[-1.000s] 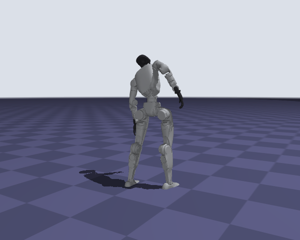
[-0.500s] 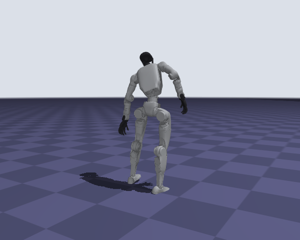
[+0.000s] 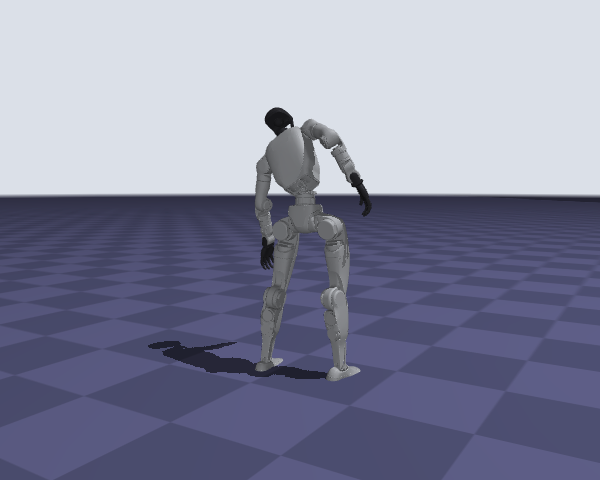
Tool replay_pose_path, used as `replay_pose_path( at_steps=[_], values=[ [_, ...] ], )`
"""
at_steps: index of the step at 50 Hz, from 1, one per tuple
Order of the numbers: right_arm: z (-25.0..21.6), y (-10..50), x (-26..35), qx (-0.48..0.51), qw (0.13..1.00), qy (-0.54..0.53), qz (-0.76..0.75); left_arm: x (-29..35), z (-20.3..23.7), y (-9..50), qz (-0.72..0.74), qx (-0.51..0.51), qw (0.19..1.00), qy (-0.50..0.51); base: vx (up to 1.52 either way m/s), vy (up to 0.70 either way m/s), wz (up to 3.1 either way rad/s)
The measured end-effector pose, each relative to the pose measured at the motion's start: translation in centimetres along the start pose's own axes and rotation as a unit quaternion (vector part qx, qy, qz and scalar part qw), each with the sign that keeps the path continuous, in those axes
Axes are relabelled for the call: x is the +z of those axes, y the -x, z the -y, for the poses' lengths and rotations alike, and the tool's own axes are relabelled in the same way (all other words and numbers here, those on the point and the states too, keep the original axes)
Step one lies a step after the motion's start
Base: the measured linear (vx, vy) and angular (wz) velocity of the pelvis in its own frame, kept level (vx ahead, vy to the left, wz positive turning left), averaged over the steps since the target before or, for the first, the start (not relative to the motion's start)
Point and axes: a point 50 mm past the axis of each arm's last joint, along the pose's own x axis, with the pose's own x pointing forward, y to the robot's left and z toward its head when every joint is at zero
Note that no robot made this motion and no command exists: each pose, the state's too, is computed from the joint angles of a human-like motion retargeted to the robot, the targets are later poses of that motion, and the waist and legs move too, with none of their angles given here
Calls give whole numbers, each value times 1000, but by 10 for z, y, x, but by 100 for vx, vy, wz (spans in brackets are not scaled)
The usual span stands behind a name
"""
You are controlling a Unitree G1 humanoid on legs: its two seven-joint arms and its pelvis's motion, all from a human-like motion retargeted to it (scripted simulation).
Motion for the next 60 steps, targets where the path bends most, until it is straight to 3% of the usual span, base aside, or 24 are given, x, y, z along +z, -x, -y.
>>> replay_pose_path(
  at_steps=[7, 12, 27, 37, 45, 52, 60],
  values=[
    [-12, -5, -4, 25, 999, -25, -17, 52, -28, -12, 57, 20, 998, 4, 30, -16, 25],
    [-12, -9, 0, 25, 999, -34, -11, 63, -24, -11, 66, 17, 997, 33, 37, -8, 57],
    [23, -26, 56, -47, 995, -4, 85, -44, 57, 28, -59, -102, 993, 18, 34, -20, 13],
    [28, -23, 60, -40, 994, -2, 104, -122, 80, 68, -179, -160, 971, 4, 38, 5, 9],
    [16, -22, 38, -20, 998, -5, 54, -153, 84, 89, -234, -140, 961, 48, 46, 23, -14],
    [2, -16, 24, 1, 999, -34, 36, -105, 65, 54, -150, -111, 982, 31, 33, 10, 64],
    [-11, -24, 15, 5, 998, -56, 8, -14, 38, 14, -26, -55, 995, 84, 30, -12, 66]
  ],
)
